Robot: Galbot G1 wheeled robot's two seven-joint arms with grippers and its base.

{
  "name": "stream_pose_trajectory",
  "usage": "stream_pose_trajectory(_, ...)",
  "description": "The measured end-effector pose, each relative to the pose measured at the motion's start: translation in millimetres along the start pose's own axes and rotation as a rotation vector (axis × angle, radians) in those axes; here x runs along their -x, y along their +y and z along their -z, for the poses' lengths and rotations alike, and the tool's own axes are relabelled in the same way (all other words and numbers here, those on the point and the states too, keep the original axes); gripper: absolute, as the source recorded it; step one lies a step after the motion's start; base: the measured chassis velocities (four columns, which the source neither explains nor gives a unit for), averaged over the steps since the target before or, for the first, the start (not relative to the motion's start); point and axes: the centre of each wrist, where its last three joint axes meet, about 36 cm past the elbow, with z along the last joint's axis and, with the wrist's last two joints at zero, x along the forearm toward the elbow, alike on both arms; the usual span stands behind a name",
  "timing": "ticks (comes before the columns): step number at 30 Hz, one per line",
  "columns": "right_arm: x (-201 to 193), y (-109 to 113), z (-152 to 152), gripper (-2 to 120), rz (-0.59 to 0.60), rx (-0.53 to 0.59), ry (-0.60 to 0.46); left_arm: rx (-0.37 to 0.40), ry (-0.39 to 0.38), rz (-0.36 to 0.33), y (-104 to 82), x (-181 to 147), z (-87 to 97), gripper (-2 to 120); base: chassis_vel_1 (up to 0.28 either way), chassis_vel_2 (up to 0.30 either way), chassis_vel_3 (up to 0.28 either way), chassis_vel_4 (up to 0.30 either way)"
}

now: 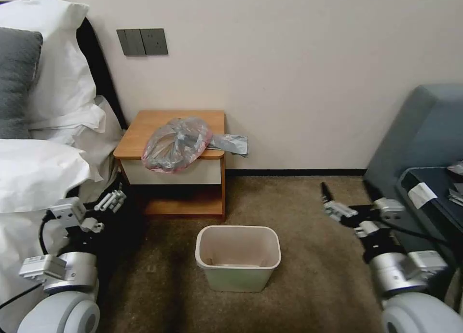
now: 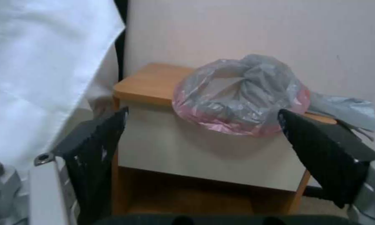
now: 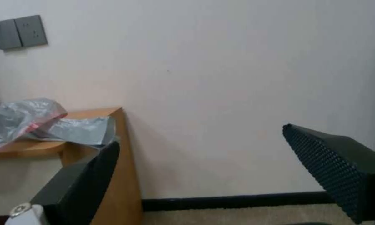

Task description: Pick up the garbage bag from the table and place it over the trash can.

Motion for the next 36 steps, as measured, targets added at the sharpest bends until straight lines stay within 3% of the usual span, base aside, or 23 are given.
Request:
stream_pose_trajectory(3, 3.1, -1.7, -8.6, 100, 0.006, -0.013, -0.013, 0.000, 0.020, -0.001, -2.3, -1.5, -6.4, 92, 0.000, 0.000, 0.000, 0.000)
stream_pose_trajectory(7, 12.6, 0.3, -20.5, 100, 0.048, 0.055, -0.018, 0.006, 0.034, 0.004, -4.6, -3.9, -12.2, 92, 0.000, 0.000, 0.000, 0.000)
stream_pose_trajectory(18, 73.8, 42.0, -51.4, 100, 0.154, 0.381, 0.058, 0.005, 0.015, 0.014, 1.0, -8.2, -19.2, 91, 0.000, 0.000, 0.000, 0.000)
stream_pose_trajectory(20, 103.0, 61.6, -51.3, 100, 0.182, 0.533, 0.079, 0.005, 0.014, 0.018, 3.6, -9.9, -21.2, 91, 0.000, 0.000, 0.000, 0.000)
stream_pose_trajectory(25, 134.7, 75.7, -48.4, 100, 0.213, 0.667, 0.112, 0.010, 0.017, 0.028, 6.3, -9.0, -24.1, 91, 0.000, 0.000, 0.000, 0.000)
stream_pose_trajectory(27, 166.1, 90.5, -50.4, 100, 0.222, 0.788, 0.156, 0.014, 0.025, 0.038, 8.8, -6.9, -29.1, 91, 0.000, 0.000, 0.000, 0.000)
stream_pose_trajectory(36, 232.8, 113.0, -65.0, 100, 0.202, 0.986, 0.228, 0.018, 0.052, 0.060, 13.9, -5.8, -40.1, 91, 0.000, 0.000, 0.000, 0.000)
